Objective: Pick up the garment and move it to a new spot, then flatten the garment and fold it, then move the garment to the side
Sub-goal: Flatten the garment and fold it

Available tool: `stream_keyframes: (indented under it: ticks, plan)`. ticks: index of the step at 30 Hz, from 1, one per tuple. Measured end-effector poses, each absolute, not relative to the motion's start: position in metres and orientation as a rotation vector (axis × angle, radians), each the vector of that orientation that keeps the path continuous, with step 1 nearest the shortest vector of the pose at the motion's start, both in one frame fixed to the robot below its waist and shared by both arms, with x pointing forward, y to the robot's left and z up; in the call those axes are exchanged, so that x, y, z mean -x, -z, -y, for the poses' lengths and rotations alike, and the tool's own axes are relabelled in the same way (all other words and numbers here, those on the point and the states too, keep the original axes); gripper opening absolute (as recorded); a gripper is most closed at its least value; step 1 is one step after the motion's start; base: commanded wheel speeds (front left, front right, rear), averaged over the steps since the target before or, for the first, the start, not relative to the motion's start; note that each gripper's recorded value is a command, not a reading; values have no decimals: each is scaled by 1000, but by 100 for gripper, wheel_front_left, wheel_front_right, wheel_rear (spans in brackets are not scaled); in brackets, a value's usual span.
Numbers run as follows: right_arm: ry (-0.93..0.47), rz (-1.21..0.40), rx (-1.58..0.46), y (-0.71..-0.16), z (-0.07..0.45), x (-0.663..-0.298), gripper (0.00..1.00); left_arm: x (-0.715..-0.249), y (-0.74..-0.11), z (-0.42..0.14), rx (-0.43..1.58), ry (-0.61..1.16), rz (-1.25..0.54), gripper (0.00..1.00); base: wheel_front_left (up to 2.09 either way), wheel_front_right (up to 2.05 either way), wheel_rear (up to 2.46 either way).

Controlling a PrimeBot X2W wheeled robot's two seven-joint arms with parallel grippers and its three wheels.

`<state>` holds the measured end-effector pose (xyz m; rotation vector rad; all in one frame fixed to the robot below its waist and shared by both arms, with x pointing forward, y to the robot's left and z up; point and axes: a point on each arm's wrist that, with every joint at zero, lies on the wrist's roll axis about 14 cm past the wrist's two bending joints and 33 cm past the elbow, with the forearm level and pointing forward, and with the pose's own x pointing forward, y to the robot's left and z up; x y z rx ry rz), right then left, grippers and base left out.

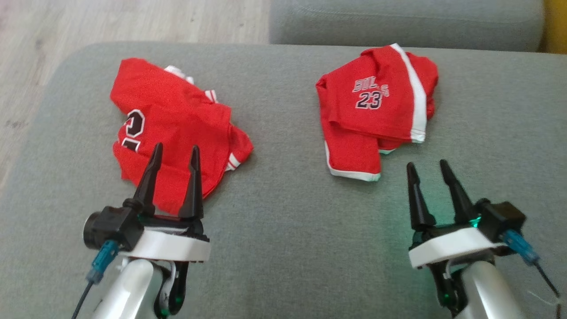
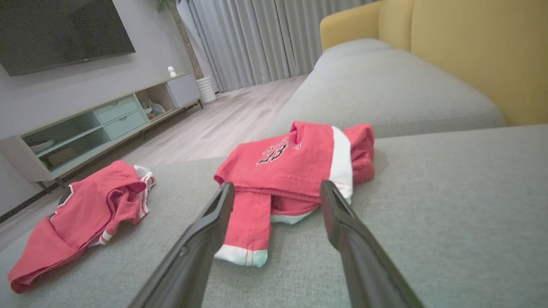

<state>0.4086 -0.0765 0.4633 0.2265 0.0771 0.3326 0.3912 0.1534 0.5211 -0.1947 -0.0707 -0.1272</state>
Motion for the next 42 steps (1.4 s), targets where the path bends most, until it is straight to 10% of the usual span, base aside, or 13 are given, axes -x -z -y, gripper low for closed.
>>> stream_keyframes:
  ticks: [19, 20, 22, 42]
  plan:
    - [-445, -456, -298, -378, 17, -424, 100, -386, -499, -173, 191, 55, 18, 100, 0, 0, 0]
    - [-449, -461, -298, -377, 15, -426, 95, -386, -498, -174, 193, 54, 17, 100, 0, 0, 0]
    - [-453, -450, -300, -381, 13, -433, 0, -386, -498, -175, 187, 51, 17, 100, 0, 0, 0]
    - [-292, 132, -226, -563, 88, -478, 0, -378, -530, -158, 215, 92, 116, 100, 0, 0, 0]
